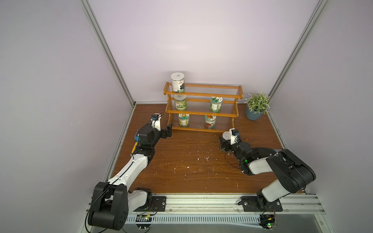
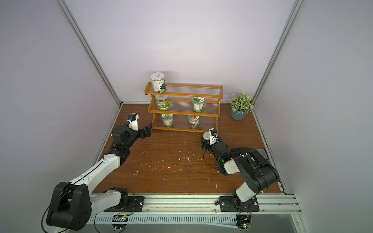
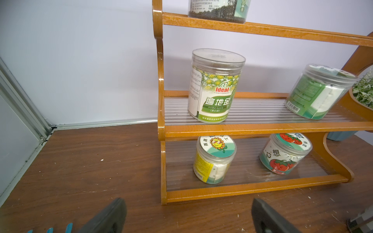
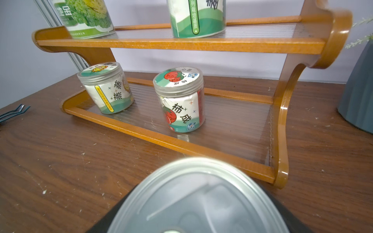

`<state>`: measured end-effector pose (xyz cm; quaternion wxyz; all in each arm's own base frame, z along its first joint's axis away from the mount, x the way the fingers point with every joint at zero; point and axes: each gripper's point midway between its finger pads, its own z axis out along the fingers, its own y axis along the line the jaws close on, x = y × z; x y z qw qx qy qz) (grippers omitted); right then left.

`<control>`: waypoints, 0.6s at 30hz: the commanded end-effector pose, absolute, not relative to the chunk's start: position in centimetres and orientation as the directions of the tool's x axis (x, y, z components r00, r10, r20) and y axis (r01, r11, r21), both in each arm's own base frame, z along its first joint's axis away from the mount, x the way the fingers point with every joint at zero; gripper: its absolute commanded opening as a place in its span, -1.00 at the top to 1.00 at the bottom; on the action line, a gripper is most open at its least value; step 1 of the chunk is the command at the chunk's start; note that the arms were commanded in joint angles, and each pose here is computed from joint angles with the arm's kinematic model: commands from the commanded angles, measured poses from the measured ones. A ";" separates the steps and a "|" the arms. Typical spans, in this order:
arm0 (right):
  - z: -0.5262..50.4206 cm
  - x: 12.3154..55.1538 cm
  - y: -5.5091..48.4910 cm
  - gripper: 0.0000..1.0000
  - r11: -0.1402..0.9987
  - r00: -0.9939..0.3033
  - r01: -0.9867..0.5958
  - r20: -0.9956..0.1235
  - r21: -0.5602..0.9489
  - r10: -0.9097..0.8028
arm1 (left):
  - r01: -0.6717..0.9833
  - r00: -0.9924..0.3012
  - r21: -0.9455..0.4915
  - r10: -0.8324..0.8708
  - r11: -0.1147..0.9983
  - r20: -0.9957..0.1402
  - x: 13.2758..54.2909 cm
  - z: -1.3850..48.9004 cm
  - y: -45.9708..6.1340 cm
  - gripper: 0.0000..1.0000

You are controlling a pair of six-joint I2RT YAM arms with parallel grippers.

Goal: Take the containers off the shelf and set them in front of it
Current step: Place the container at the center of the board.

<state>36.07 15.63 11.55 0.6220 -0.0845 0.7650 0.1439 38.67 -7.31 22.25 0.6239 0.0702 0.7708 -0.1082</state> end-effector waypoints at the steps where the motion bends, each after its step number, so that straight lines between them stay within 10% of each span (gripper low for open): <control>1: 12.7 36.4 15.7 -0.62 0.944 -0.188 -0.302 -0.979 0.129 0.074 | 0.244 -0.177 -0.061 -0.017 0.968 -0.984 38.3 23.0 -7.4 -0.99; 18: 20.3 35.0 16.1 -0.98 0.944 -0.093 -0.306 -0.991 0.121 0.096 | 0.268 -0.177 -0.078 -0.031 0.960 -0.984 39.6 25.1 -8.1 -1.00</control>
